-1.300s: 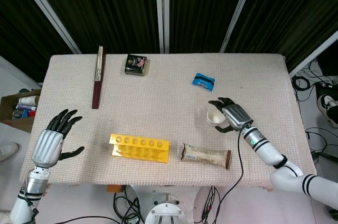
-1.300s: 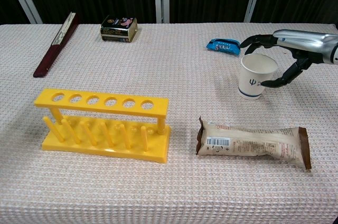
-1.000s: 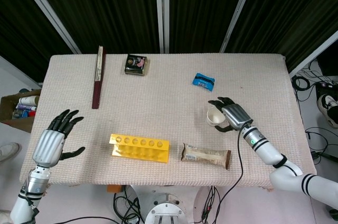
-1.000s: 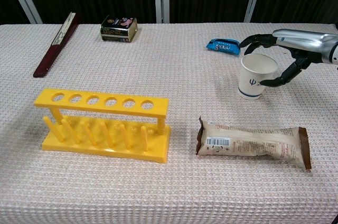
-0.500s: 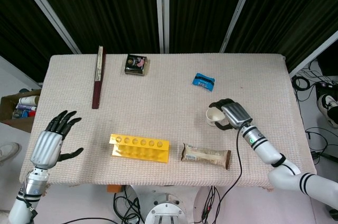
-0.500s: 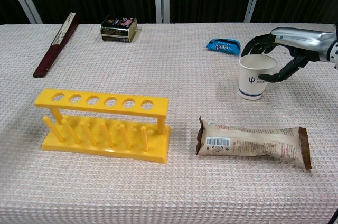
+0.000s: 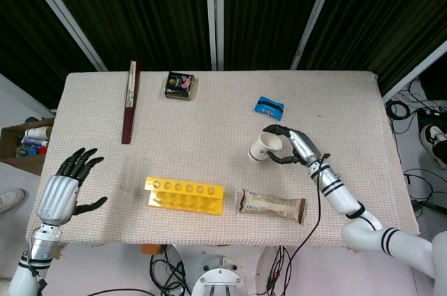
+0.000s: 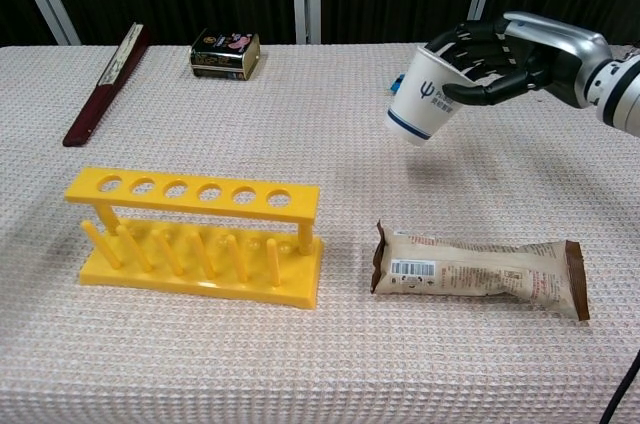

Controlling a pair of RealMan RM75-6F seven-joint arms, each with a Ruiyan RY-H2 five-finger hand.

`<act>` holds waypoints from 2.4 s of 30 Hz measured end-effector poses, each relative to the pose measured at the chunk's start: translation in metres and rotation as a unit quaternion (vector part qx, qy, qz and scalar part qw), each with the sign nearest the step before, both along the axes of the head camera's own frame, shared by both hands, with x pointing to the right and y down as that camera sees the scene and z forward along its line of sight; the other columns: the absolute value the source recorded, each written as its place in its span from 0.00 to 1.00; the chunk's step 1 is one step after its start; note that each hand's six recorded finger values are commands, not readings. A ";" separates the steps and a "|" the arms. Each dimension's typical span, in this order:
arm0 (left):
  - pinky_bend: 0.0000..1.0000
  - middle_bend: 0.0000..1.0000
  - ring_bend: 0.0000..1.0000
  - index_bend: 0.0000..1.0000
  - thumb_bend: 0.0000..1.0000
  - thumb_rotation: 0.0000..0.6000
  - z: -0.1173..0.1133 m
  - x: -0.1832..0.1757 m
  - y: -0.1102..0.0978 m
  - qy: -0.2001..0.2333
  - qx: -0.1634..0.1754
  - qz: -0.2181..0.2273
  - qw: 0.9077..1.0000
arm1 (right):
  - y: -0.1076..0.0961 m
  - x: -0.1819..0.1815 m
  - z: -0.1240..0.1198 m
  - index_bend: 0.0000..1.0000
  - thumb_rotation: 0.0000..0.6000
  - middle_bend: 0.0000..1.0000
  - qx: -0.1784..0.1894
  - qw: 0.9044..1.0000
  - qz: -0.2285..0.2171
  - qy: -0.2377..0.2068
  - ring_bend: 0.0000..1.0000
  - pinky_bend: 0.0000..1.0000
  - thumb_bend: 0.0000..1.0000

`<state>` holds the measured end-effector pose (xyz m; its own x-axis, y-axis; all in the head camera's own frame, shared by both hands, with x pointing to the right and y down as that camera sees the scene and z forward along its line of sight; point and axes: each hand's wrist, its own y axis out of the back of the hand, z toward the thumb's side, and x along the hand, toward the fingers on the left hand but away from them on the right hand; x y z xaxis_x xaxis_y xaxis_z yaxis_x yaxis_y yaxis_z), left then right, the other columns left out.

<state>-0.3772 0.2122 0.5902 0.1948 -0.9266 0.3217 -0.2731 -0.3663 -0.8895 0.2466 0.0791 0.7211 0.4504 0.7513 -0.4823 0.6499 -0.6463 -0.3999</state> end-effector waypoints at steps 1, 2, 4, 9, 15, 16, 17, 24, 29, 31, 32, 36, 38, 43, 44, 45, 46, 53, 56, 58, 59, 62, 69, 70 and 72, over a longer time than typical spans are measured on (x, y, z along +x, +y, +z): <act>0.16 0.10 0.05 0.20 0.06 1.00 0.001 0.000 0.000 0.001 -0.001 0.000 1.000 | -0.001 -0.003 0.006 0.42 1.00 0.34 -0.012 1.000 0.016 -0.021 0.23 0.24 0.37; 0.16 0.10 0.05 0.20 0.06 1.00 0.001 0.000 0.000 0.001 -0.001 -0.001 1.000 | -0.001 -0.005 0.010 0.42 1.00 0.33 -0.020 0.999 0.026 -0.033 0.22 0.22 0.37; 0.16 0.10 0.05 0.20 0.06 1.00 0.003 0.000 0.000 0.003 -0.002 0.000 1.000 | -0.002 -0.008 0.022 0.41 1.00 0.32 -0.030 0.998 0.042 -0.046 0.20 0.19 0.37; 0.16 0.10 0.05 0.20 0.06 1.00 0.005 0.002 0.000 0.004 -0.004 0.003 1.000 | 0.000 -0.011 0.046 0.35 1.00 0.27 -0.032 0.998 0.049 -0.029 0.16 0.13 0.37; 0.16 0.10 0.05 0.20 0.06 1.00 0.006 0.001 0.001 0.004 -0.005 0.002 1.000 | 0.009 0.006 0.053 0.19 1.00 0.18 -0.026 0.999 0.026 0.012 0.07 0.04 0.35; 0.16 0.10 0.05 0.20 0.06 1.00 0.006 0.001 0.001 0.004 -0.005 0.003 1.000 | 0.010 0.013 0.052 0.14 1.00 0.15 -0.023 0.999 0.019 0.024 0.05 0.02 0.35; 0.16 0.10 0.05 0.20 0.06 1.00 0.006 0.001 0.001 0.004 -0.005 0.003 1.000 | 0.010 0.018 0.051 0.08 1.00 0.12 -0.021 0.999 0.013 0.034 0.02 0.01 0.35; 0.16 0.10 0.05 0.20 0.06 1.00 0.004 0.003 0.003 0.004 -0.004 0.008 1.000 | 0.009 0.050 0.032 0.00 1.00 0.00 0.007 0.989 -0.061 0.136 0.00 0.00 0.20; 0.16 0.10 0.05 0.20 0.06 1.00 0.002 0.003 0.004 0.003 -0.002 0.005 1.000 | 0.005 0.056 0.006 0.00 1.00 0.02 0.055 0.962 -0.137 0.229 0.00 0.00 0.18; 0.16 0.10 0.05 0.20 0.06 1.00 0.001 0.002 0.004 0.003 -0.002 0.003 1.000 | 0.004 0.051 -0.006 0.00 1.00 0.05 0.074 0.947 -0.170 0.261 0.00 0.00 0.18; 0.16 0.10 0.05 0.20 0.06 1.00 0.001 0.002 0.005 0.003 -0.002 0.002 1.000 | 0.004 0.048 -0.010 0.00 1.00 0.07 0.082 0.941 -0.183 0.274 0.00 0.00 0.18; 0.16 0.10 0.05 0.20 0.06 1.00 0.001 -0.001 0.008 0.000 -0.005 -0.002 1.000 | -0.001 0.033 -0.023 0.01 1.00 0.11 0.108 0.908 -0.234 0.330 0.00 0.00 0.18; 0.16 0.10 0.05 0.20 0.06 1.00 0.001 -0.003 0.009 0.000 -0.006 -0.007 1.000 | -0.006 0.025 -0.024 0.04 1.00 0.12 0.119 0.889 -0.255 0.360 0.00 0.00 0.18; 0.16 0.10 0.05 0.20 0.06 1.00 0.001 -0.010 0.012 -0.002 -0.009 -0.017 1.000 | -0.013 0.006 -0.014 0.10 1.00 0.16 0.142 0.839 -0.298 0.432 0.00 0.00 0.18; 0.16 0.10 0.05 0.20 0.06 1.00 0.001 -0.011 0.013 -0.003 -0.010 -0.019 1.000 | -0.013 0.003 -0.011 0.11 1.00 0.16 0.143 0.834 -0.303 0.439 0.00 0.00 0.18; 0.16 0.10 0.05 0.20 0.06 1.00 0.001 -0.013 0.014 -0.003 -0.011 -0.020 1.000 | -0.012 -0.001 -0.008 0.12 1.00 0.16 0.145 0.826 -0.309 0.448 0.00 0.00 0.18; 0.16 0.10 0.05 0.20 0.06 1.00 0.002 -0.014 0.014 -0.004 -0.012 -0.021 1.000 | -0.010 -0.007 -0.003 0.12 1.00 0.16 0.147 0.817 -0.318 0.459 0.00 0.00 0.18; 0.16 0.10 0.05 0.20 0.06 1.00 0.001 -0.020 0.017 -0.004 -0.011 -0.028 1.000 | 0.002 -0.043 0.025 0.17 1.00 0.18 0.159 0.783 -0.346 0.492 0.02 0.00 0.19; 0.16 0.10 0.05 0.20 0.06 1.00 0.000 -0.022 0.018 -0.005 -0.010 -0.032 0.999 | 0.001 -0.047 0.032 0.23 1.00 0.20 0.167 0.777 -0.345 0.499 0.04 0.01 0.23; 0.16 0.10 0.05 0.20 0.06 1.00 0.000 -0.024 0.019 -0.005 -0.009 -0.034 0.999 | 0.001 -0.049 0.036 0.30 1.00 0.24 0.170 0.777 -0.342 0.500 0.08 0.03 0.27; 0.16 0.10 0.05 0.20 0.06 1.00 0.000 -0.024 0.019 -0.005 -0.009 -0.035 0.999 | 0.001 -0.050 0.038 0.35 1.00 0.26 0.172 0.778 -0.339 0.500 0.11 0.05 0.30; 0.16 0.10 0.05 0.20 0.06 1.00 0.000 -0.026 0.021 -0.005 -0.010 -0.037 0.999 | -0.002 -0.051 0.041 0.45 1.00 0.33 0.178 0.784 -0.329 0.495 0.17 0.10 0.33; 0.16 0.10 0.05 0.20 0.06 1.00 -0.003 -0.031 0.023 -0.008 -0.008 -0.045 0.999 | 0.000 -0.054 0.035 0.55 1.00 0.39 0.171 0.843 -0.281 0.426 0.22 0.12 0.34; 0.16 0.10 0.05 0.20 0.06 1.00 -0.003 -0.032 0.023 -0.009 -0.008 -0.046 0.999 | 0.000 -0.054 0.032 0.55 1.00 0.39 0.169 0.859 -0.265 0.405 0.23 0.12 0.34; 0.16 0.10 0.05 0.20 0.06 1.00 -0.003 -0.031 0.022 -0.008 -0.008 -0.046 0.999 | -0.001 -0.053 0.026 0.56 1.00 0.40 0.163 0.884 -0.238 0.368 0.23 0.12 0.34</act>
<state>-0.4086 0.2345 0.5871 0.1043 -0.9349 0.3393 -0.2912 -0.3549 -0.8884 0.1936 0.0785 0.7471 0.4084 0.7140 -0.5687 -0.1783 -0.5487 -0.8168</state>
